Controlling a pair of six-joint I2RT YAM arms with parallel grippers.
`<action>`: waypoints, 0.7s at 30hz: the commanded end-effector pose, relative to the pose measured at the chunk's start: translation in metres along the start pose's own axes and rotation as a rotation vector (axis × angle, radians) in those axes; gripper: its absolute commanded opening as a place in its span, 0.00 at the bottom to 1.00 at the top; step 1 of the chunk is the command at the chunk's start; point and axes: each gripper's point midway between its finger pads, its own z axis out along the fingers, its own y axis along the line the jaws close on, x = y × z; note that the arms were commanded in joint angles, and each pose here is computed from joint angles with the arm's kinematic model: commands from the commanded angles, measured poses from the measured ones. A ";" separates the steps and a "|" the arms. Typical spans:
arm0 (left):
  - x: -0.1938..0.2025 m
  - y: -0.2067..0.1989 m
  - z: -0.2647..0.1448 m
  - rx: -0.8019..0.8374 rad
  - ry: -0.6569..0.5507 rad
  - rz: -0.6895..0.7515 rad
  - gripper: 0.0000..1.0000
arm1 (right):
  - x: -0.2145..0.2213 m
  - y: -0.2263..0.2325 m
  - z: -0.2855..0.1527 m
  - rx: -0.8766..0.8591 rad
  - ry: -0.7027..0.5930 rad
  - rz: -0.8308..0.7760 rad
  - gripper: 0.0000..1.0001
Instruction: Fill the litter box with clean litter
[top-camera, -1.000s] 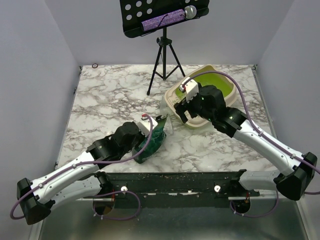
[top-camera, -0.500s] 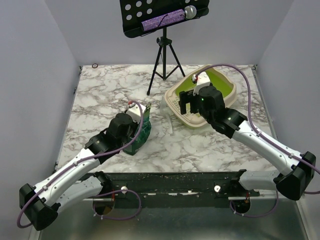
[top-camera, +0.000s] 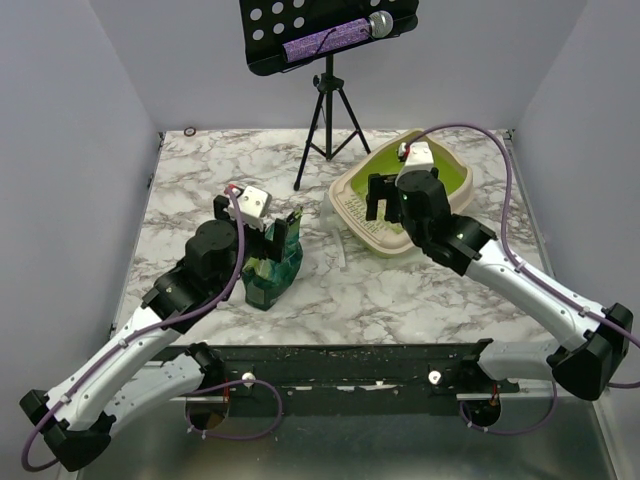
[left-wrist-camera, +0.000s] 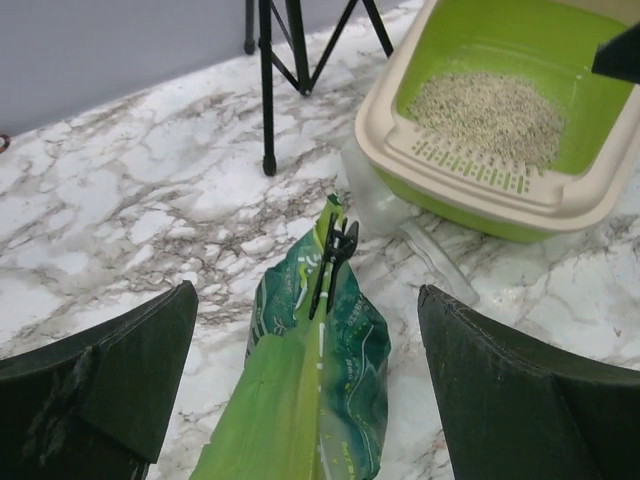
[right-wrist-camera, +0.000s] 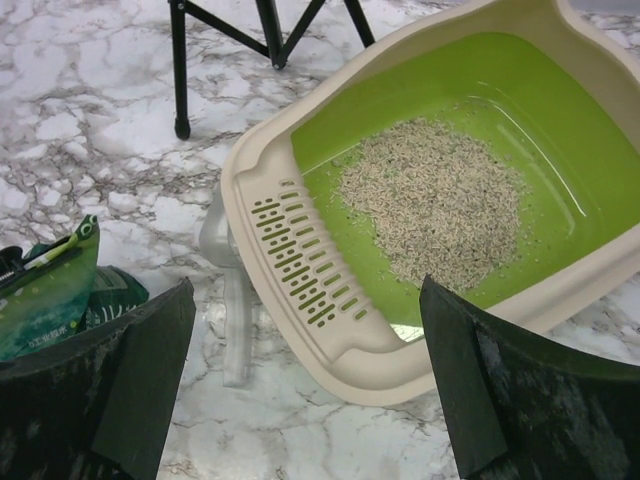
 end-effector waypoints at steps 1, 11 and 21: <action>-0.024 0.022 -0.009 -0.115 -0.045 -0.023 0.99 | -0.013 -0.019 -0.013 0.094 -0.041 0.047 1.00; -0.024 0.023 -0.004 -0.131 -0.077 -0.036 0.99 | -0.012 -0.031 -0.025 0.108 -0.081 0.069 1.00; -0.006 0.034 -0.005 -0.184 -0.121 -0.020 0.99 | -0.019 -0.051 -0.028 0.215 -0.113 0.038 1.00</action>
